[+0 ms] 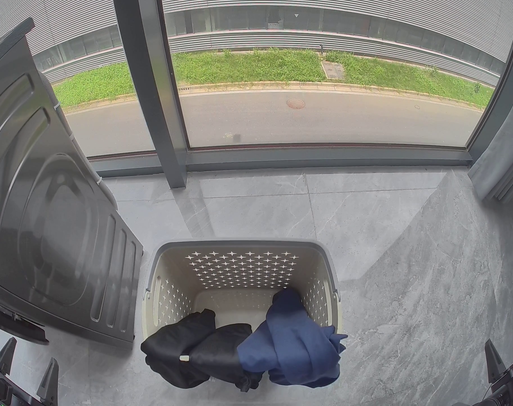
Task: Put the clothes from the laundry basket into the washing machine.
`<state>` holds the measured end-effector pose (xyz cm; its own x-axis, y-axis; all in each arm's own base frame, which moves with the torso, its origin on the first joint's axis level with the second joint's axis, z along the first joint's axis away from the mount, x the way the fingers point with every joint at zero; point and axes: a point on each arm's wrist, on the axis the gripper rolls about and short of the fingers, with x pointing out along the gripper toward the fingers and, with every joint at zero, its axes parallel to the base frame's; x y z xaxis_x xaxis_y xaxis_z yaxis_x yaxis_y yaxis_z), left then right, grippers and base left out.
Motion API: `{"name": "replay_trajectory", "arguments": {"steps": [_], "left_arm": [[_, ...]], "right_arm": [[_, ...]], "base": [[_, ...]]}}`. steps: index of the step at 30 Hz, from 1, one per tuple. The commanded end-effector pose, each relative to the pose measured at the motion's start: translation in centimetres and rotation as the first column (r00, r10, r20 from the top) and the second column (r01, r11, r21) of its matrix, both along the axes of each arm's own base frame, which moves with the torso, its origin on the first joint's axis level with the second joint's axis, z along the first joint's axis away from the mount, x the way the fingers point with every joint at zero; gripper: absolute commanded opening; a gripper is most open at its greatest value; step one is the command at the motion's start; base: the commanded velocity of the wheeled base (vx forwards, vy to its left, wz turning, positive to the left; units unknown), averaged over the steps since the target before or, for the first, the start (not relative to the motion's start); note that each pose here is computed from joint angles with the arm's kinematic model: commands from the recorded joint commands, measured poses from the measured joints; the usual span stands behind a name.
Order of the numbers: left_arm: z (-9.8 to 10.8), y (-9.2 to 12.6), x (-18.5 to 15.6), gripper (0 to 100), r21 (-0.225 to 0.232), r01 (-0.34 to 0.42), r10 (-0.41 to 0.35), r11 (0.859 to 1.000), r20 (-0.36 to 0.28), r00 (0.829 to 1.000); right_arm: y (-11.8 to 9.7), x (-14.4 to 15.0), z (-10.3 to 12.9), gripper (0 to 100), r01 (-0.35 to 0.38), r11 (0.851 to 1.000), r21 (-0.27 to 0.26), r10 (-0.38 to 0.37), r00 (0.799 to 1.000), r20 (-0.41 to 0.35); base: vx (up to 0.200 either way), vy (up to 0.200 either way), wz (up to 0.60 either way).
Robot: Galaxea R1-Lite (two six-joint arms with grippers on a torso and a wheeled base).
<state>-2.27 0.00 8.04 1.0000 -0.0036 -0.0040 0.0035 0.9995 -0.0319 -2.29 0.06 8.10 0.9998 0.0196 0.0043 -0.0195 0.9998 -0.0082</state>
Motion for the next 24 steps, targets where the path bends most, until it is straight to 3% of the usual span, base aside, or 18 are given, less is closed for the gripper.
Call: {"name": "replay_trajectory", "arguments": {"steps": [1, 17, 24], "left_arm": [[-0.43, 0.0, 0.02, 100, 0.0, -0.001, 0.001, 1.0, -0.002, 1.0], [-0.43, 0.01, 0.02, 100, -0.003, -0.004, 0.004, 1.0, -0.002, 1.0], [-0.43, 0.01, 0.02, 100, -0.005, -0.005, 0.005, 1.0, -0.002, 1.0]], "right_arm": [[0.0, 0.08, -0.5, 100, 0.001, 1.0, -0.001, -0.001, 1.0, -0.01], [0.0, 0.08, -0.5, 100, 0.0, 1.0, -0.001, 0.0, 1.0, -0.01], [0.0, 0.08, -0.5, 100, 0.0, 1.0, -0.001, 0.0, 1.0, -0.01]], "base": [[-0.2, 0.0, 0.0], [-0.2, 0.0, 0.0], [0.0, 0.0, 0.0]]}}
